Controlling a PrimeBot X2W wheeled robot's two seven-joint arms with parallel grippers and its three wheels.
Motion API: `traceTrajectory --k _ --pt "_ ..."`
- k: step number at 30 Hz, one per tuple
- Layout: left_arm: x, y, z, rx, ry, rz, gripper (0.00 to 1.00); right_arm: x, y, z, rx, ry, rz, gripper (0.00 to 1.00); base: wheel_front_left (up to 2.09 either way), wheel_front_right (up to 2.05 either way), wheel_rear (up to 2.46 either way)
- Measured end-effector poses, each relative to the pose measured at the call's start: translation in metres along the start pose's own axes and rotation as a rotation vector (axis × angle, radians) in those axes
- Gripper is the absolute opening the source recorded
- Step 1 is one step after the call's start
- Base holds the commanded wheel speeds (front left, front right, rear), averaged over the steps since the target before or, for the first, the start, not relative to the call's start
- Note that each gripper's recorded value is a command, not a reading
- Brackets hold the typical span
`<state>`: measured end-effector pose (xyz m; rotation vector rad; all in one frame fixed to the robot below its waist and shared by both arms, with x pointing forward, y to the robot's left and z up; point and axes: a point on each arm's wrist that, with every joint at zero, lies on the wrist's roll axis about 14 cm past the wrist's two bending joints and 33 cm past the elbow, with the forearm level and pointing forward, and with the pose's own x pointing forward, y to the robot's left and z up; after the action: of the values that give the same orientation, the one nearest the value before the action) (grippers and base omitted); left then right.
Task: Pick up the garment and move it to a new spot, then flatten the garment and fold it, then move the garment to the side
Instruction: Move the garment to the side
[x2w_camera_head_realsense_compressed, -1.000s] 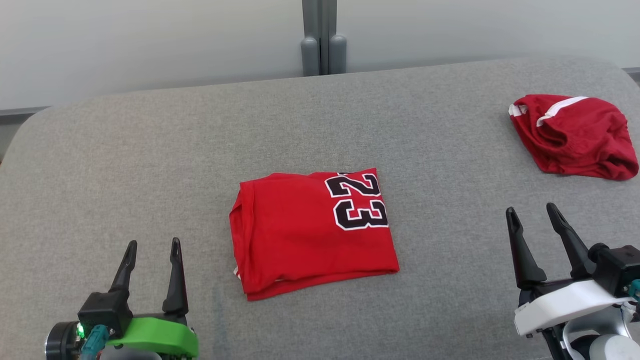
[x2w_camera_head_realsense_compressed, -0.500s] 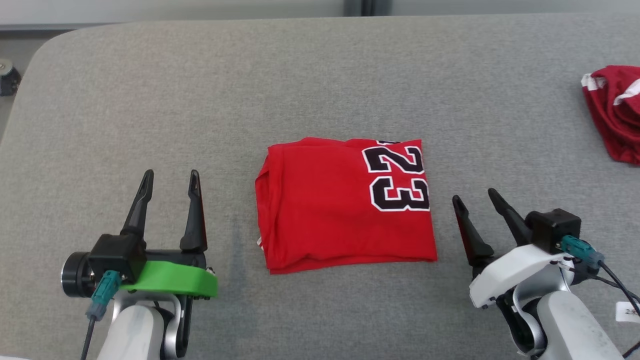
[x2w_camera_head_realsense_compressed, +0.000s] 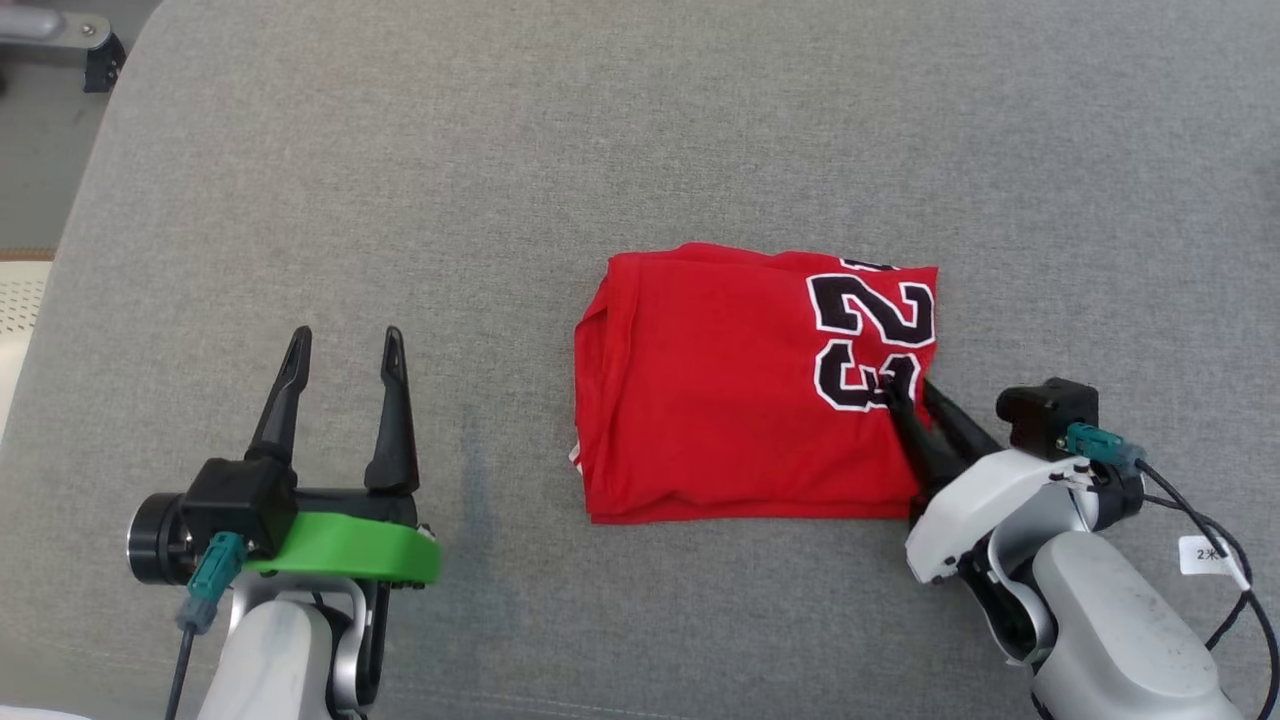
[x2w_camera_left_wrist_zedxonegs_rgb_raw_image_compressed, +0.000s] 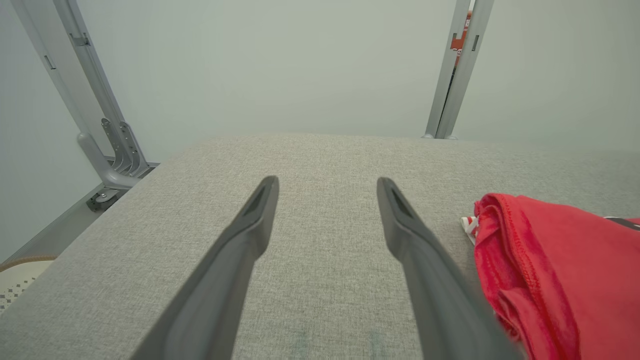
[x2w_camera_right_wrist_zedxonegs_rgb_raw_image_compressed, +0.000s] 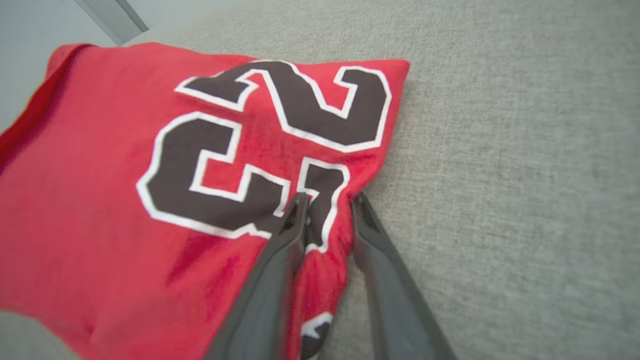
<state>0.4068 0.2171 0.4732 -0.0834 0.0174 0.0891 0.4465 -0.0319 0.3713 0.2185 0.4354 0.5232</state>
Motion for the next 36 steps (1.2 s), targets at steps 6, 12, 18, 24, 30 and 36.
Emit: traceTrajectory --k 6,12,18,24,30,36 --pt "0.002 -0.009 -0.005 0.024 0.009 -0.039 1.00 -0.013 -0.003 0.008 -0.020 -0.051 0.002 0.00 0.00 0.00 0.00" --pt "0.012 -0.038 -0.008 0.021 0.003 -0.135 1.00 -0.047 -0.037 0.017 -0.035 -0.093 -0.084 0.00 0.00 0.00 0.00" --pt "0.023 -0.088 -0.009 0.004 -0.002 -0.280 1.00 -0.091 -0.085 0.025 -0.040 -0.117 -0.230 0.00 0.00 0.00 0.00" --pt "0.032 -0.144 -0.006 -0.030 -0.016 -0.435 1.00 -0.127 -0.137 0.063 -0.093 -0.173 -0.367 0.00 0.00 0.00 0.00" --pt "0.049 -0.176 -0.004 -0.045 -0.044 -0.532 1.00 -0.134 -0.188 0.128 -0.210 -0.236 -0.457 0.00 0.00 0.00 0.00" --pt "0.067 -0.188 -0.014 -0.052 -0.050 -0.567 1.00 -0.148 -0.250 0.181 -0.302 -0.275 -0.587 0.00 0.00 0.00 0.00"
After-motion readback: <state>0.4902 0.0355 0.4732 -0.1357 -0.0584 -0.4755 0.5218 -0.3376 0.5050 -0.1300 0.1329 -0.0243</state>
